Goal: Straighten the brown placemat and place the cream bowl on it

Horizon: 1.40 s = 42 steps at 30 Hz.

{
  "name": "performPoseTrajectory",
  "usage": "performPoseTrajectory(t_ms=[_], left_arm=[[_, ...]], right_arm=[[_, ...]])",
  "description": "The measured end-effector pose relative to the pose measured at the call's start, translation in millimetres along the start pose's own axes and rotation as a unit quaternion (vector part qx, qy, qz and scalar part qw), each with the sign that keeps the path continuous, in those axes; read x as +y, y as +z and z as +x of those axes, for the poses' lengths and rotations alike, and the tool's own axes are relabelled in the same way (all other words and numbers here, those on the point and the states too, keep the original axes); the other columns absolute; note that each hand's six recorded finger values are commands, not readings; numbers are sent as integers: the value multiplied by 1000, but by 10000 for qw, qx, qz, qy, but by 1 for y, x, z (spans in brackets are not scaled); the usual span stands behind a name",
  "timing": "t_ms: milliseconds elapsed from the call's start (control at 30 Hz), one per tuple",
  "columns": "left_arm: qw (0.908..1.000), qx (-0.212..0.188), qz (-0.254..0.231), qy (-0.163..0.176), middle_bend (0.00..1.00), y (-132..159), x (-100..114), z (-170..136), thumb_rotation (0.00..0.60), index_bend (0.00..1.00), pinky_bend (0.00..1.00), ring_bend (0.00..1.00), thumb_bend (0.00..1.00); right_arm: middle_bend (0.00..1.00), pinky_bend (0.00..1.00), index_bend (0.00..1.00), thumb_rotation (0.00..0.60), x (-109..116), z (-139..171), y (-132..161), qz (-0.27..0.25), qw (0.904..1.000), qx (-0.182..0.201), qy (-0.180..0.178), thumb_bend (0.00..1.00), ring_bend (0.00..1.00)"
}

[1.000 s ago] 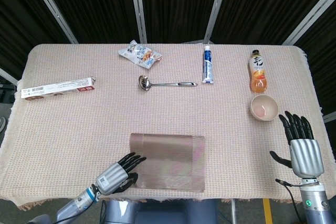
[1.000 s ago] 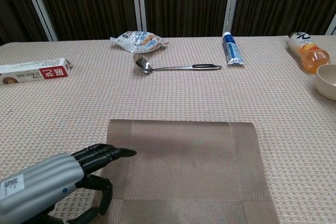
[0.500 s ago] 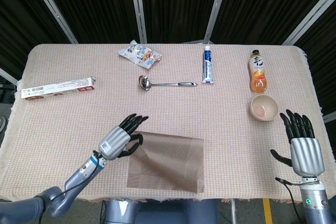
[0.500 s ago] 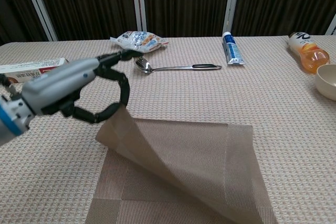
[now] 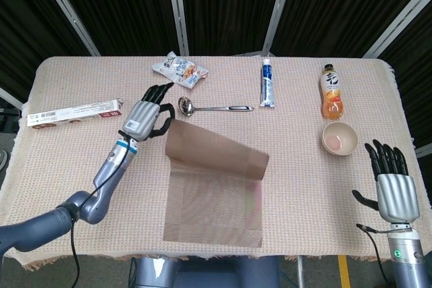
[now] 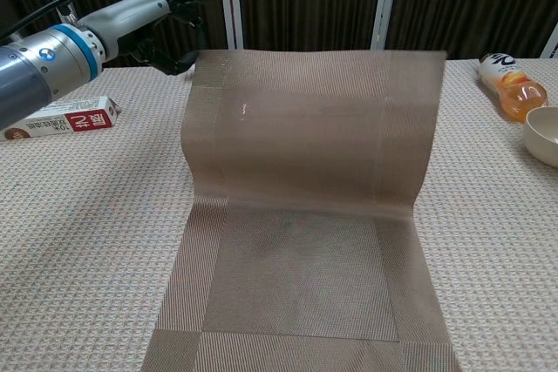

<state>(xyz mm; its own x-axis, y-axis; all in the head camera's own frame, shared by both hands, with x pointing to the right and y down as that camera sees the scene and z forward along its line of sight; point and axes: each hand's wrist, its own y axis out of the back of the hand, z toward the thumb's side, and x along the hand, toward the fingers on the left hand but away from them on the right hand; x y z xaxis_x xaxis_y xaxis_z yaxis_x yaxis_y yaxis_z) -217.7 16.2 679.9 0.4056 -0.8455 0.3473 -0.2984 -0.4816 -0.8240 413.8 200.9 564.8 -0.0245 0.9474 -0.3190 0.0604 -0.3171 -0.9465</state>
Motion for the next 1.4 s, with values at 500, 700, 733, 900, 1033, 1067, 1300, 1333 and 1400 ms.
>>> performPoseTrajectory(t_ms=[500,700,733,900,1033,1067,1300,1333,1400], left_arm=[[9950,851,523,83,0,-93,19,-25,600,0,0,0,0],[9883,854,1175,471,0,-107,44,-54,600,0,0,0,0],[9871,875,1232,522,0,-108,48,-61,600,0,0,0,0],[9845,1069,1251,603,0,-106,63,-104,600,0,0,0,0],[9847,1304,1014,559,0,-96,75,-139,600,0,0,0,0],[9845,1383,932,548,0,-94,79,-148,600,0,0,0,0],[9685,2103,1244,484,0,-86,118,-226,600,0,0,0,0],[9639,2229,1376,474,0,-86,122,-237,600,0,0,0,0],[9565,2426,1556,462,0,-86,124,-252,600,0,0,0,0]], right_arm=[[0,0,0,600,-13,1,6,97,9998,121,155,0,0],[0,0,0,600,-16,6,16,8,9992,313,239,0,0],[0,0,0,600,-17,7,19,-6,9989,375,275,0,0],[0,0,0,600,-29,16,42,-4,9938,907,643,0,0],[0,0,0,600,-42,20,62,54,9844,1445,1006,0,0],[0,0,0,600,-46,20,68,79,9810,1594,1103,0,0],[0,0,0,600,-71,21,103,295,9582,2391,1540,0,0],[0,0,0,600,-75,21,108,310,9550,2484,1591,0,0],[0,0,0,600,-84,21,118,341,9485,2663,1683,0,0]])
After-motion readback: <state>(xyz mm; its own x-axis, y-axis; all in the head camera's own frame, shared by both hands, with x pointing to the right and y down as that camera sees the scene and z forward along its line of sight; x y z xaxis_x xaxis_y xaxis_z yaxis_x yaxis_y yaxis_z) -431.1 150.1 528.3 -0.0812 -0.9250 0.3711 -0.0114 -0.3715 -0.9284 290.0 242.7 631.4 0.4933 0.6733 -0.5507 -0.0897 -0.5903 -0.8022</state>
